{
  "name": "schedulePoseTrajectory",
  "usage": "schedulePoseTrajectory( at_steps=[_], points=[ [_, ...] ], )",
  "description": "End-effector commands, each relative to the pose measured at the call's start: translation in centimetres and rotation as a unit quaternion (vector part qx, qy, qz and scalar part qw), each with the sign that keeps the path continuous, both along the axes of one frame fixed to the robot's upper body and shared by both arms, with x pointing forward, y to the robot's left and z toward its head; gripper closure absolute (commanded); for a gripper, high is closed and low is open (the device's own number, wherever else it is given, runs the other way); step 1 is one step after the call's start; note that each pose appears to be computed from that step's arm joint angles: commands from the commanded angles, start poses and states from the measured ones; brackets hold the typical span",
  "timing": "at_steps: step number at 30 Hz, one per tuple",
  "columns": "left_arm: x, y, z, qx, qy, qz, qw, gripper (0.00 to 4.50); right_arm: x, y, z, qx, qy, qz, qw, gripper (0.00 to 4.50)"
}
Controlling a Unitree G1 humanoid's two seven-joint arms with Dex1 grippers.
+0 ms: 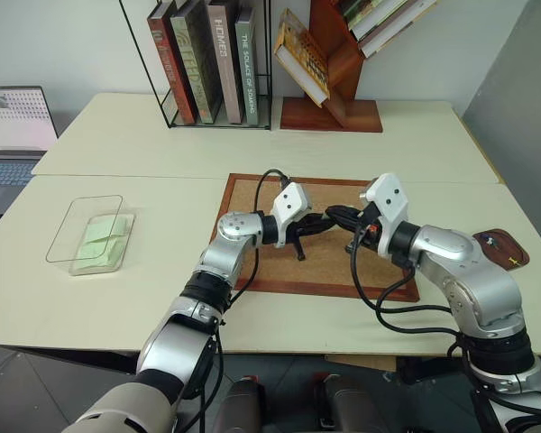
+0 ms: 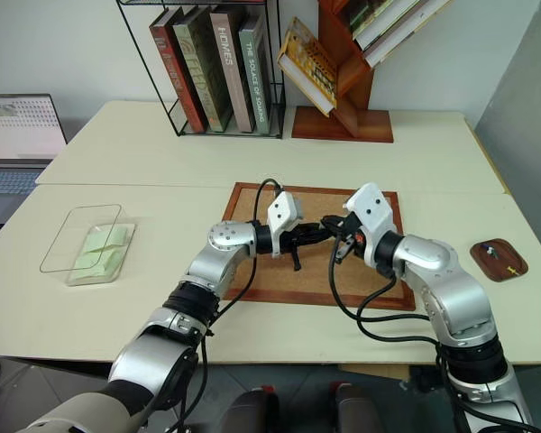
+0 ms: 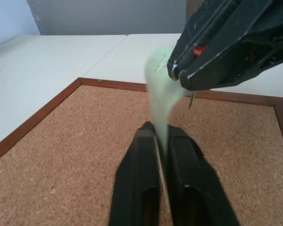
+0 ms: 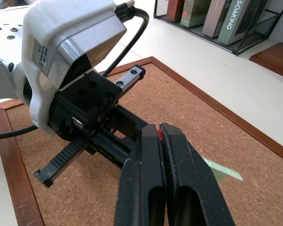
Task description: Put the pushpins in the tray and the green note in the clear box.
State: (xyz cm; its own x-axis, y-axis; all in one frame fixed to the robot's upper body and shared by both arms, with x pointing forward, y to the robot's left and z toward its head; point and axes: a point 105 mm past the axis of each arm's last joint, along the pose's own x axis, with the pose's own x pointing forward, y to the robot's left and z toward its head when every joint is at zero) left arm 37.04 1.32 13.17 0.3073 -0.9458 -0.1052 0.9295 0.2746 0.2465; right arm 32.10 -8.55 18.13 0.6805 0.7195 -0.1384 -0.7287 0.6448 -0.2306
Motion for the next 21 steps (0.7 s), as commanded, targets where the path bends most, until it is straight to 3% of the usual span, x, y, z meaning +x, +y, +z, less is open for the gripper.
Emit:
schedulePoseTrajectory(
  at_steps=[1, 18, 21],
  points=[
    [-0.2, -0.3, 0.9, -0.003, -0.026, -0.014, 1.000, 4.46, -0.1, 0.3, 1.7, 0.013, -0.032, 0.006, 0.999, 4.50],
    [-0.2, -0.1, -0.7, 0.021, -0.029, -0.001, 0.999, 4.46, 0.8, -4.2, 4.7, 0.089, -0.030, -0.076, 0.993, 4.50],
    [-0.2, -0.1, -0.8, 0.022, -0.030, 0.003, 0.999, 4.46, 1.0, -7.3, 5.4, 0.091, -0.040, -0.124, 0.987, 4.50]
  ],
)
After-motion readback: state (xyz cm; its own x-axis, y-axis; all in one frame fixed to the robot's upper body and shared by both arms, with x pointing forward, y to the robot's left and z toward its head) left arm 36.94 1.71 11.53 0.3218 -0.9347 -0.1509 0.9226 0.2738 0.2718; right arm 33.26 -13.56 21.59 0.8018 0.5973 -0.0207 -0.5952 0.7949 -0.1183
